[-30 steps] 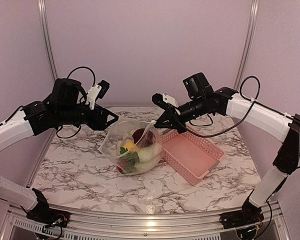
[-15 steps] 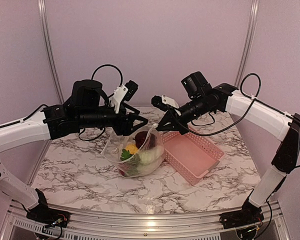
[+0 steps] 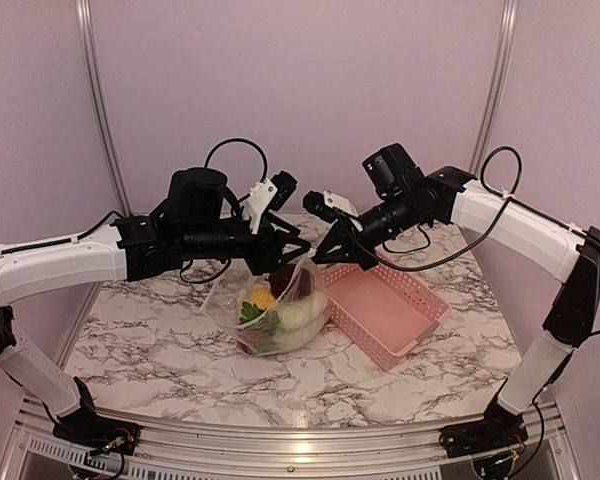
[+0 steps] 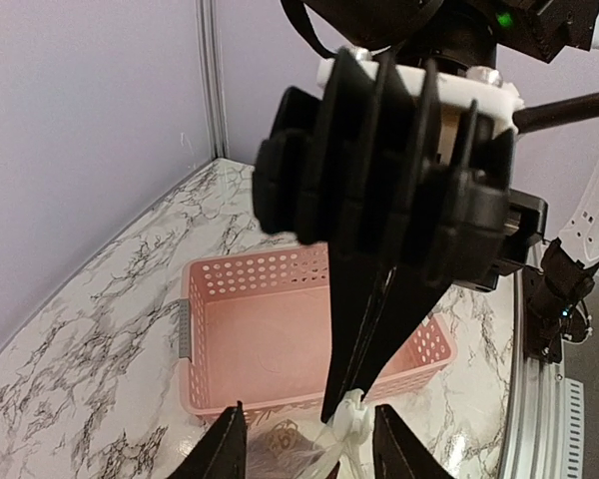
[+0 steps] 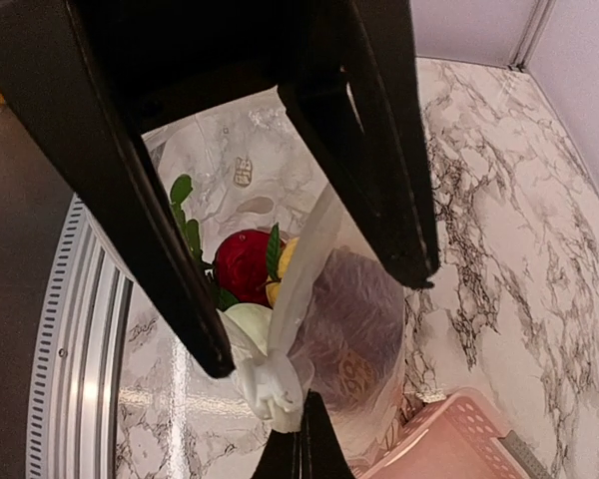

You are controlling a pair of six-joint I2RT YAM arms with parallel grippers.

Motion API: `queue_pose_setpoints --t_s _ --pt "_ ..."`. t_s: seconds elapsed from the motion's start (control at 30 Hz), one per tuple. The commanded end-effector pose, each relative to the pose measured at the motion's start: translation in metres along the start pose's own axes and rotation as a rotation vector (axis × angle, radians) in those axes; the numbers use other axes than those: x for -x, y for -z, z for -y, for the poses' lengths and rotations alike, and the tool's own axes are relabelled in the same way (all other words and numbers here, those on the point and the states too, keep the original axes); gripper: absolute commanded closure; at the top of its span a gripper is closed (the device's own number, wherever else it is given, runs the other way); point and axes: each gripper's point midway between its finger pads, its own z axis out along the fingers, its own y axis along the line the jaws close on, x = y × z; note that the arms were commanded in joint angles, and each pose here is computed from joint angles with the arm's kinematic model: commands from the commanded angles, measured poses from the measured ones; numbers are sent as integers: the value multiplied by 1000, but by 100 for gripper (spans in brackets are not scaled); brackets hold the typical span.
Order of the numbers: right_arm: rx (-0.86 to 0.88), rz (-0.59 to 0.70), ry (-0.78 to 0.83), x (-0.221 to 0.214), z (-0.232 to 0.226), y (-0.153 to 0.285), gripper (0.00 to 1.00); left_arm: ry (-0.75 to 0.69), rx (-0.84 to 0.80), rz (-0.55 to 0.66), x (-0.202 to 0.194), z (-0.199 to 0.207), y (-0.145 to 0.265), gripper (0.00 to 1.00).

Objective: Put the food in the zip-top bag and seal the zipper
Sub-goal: Hold the zipper food storage bag at the center of the board.

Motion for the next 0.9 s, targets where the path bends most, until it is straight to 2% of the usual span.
queue_pose_setpoints --t_s 0.0,0.13,0.3,0.47,0.57,0.73,0.87 --pt "9 45 6 16 -6 12 100 -42 -51 19 6 12 -5 54" --pt "9 50 2 16 -6 13 100 -40 -51 10 0 12 -10 58" --pt "5 51 -6 15 -5 15 100 -44 -65 -13 -6 14 -17 70" --pt "2 55 -12 13 -4 17 100 -46 -70 -38 -11 14 -19 72" --pt "2 50 -16 10 -3 15 100 -43 -68 -47 -14 13 -20 81" --pt "-4 44 -15 6 -3 15 100 -39 -61 -38 -11 13 -17 83" --pt "-11 36 -13 0 -1 15 100 -37 -56 -44 -11 12 -14 93"
